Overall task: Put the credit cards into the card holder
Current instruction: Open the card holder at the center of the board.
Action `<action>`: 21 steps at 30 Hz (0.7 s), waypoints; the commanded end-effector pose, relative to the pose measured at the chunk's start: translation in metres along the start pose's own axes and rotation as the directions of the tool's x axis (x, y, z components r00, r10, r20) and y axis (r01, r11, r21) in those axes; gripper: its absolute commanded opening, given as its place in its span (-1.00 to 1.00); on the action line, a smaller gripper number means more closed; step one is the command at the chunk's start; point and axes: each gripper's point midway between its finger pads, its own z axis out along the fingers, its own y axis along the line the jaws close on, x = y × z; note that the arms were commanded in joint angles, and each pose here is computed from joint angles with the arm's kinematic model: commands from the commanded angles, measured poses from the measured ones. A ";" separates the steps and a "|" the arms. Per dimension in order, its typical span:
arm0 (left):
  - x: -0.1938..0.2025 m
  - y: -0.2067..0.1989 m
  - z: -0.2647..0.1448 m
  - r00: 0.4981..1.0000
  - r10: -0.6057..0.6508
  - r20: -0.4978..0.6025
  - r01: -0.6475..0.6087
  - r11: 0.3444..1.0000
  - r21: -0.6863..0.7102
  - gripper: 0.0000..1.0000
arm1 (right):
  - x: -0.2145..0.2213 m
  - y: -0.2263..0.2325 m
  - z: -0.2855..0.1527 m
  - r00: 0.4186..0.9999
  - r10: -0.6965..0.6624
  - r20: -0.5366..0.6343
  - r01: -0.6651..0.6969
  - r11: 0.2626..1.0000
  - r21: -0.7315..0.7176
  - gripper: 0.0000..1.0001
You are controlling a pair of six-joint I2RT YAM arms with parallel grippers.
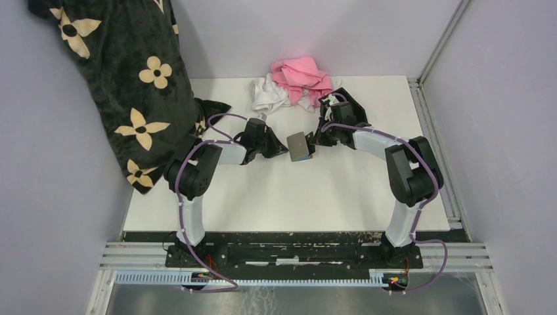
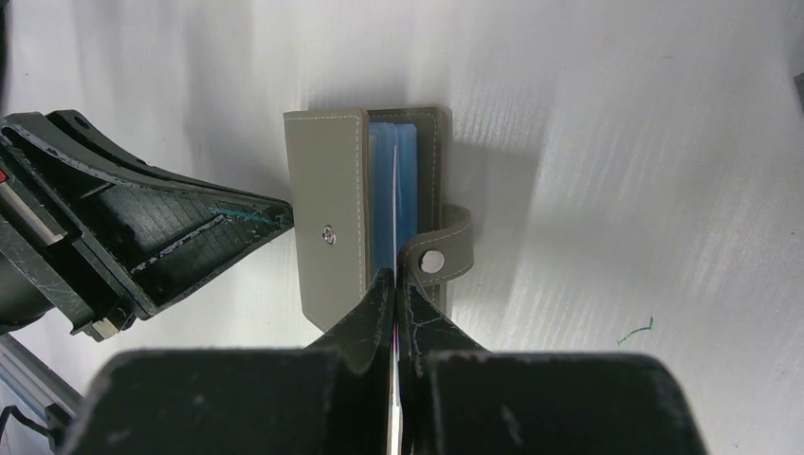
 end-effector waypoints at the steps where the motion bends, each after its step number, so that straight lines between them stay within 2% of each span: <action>1: 0.042 0.066 0.003 0.993 -0.055 -0.108 0.029 0.974 -0.223 -0.68 | -0.014 -0.001 -0.005 0.999 -0.018 0.047 0.018 1.000 0.006 -0.98; 14: 0.044 0.062 0.005 0.993 -0.053 -0.110 0.028 0.976 -0.215 -0.67 | -0.007 -0.004 0.002 1.000 -0.002 0.027 0.002 1.000 -0.004 -0.98; 21: 0.048 0.061 0.006 0.991 -0.050 -0.121 0.024 0.978 -0.208 -0.68 | -0.005 0.008 0.007 0.998 0.051 0.031 -0.048 0.996 -0.079 -0.98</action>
